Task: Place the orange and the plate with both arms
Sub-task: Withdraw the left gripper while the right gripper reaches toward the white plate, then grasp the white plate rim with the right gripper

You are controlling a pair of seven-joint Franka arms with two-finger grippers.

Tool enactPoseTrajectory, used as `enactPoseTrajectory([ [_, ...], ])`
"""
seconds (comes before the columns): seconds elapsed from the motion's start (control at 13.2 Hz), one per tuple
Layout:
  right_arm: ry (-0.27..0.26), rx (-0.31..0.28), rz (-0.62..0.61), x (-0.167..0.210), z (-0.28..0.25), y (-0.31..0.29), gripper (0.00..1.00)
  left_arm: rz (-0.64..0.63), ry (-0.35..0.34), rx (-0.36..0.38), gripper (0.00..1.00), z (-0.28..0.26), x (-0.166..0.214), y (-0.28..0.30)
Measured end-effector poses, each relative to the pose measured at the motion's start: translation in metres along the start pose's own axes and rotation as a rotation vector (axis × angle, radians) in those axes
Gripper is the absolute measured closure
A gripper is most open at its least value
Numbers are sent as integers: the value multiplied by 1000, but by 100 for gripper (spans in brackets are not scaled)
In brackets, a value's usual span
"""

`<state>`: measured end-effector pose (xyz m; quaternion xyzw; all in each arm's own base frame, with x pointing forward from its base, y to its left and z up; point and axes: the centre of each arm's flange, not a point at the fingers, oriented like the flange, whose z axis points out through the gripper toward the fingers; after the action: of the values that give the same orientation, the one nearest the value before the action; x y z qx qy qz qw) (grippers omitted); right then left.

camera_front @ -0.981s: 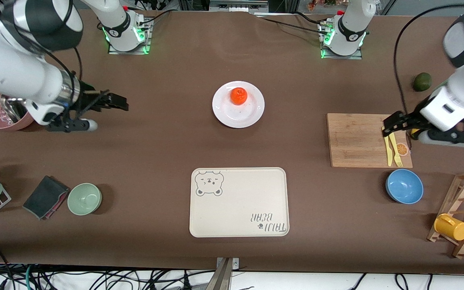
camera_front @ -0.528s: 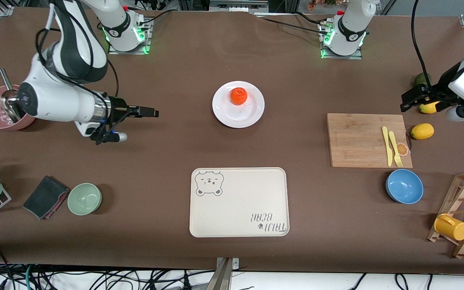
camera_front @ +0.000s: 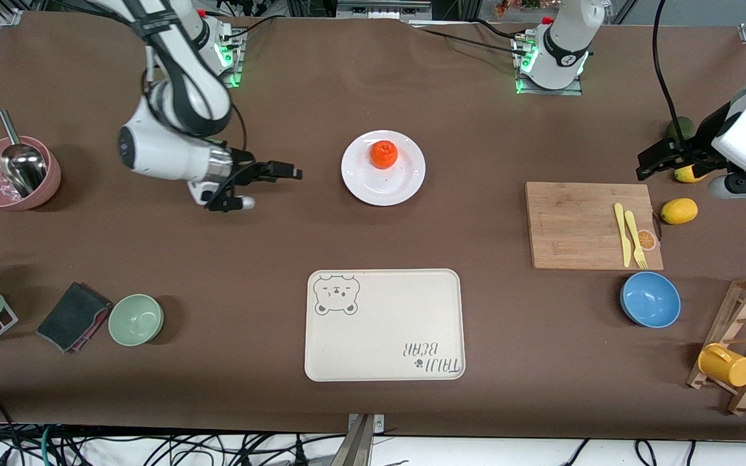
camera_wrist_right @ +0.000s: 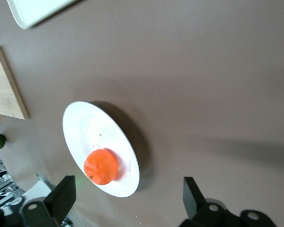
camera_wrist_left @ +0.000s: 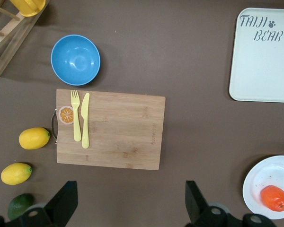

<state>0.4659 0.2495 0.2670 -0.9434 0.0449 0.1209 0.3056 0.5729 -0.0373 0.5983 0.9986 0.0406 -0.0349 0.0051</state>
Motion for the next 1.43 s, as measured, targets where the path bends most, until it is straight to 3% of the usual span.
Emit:
enactPoseTrajectory([
  [0.3, 29, 47, 29, -24, 63, -10, 0, -10, -5, 0, 0, 1, 1, -5],
  [0.83, 65, 155, 58, -38, 118, 4, 0, -16, -13, 1, 0, 5, 4, -8],
  [1.13, 85, 159, 43, -45, 147, -8, 0, -21, -9, 0, 0, 3, 5, -10],
  [1.28, 83, 158, 18, -43, 154, -8, 4, -26, -8, 0, 0, 3, 5, -13],
  [1.36, 83, 159, 9, -42, 156, -8, 13, -31, -8, 0, 0, 3, 6, -15],
  [1.43, 84, 160, -3, -40, 157, -8, 13, -36, -8, -1, 0, 3, 6, -18],
])
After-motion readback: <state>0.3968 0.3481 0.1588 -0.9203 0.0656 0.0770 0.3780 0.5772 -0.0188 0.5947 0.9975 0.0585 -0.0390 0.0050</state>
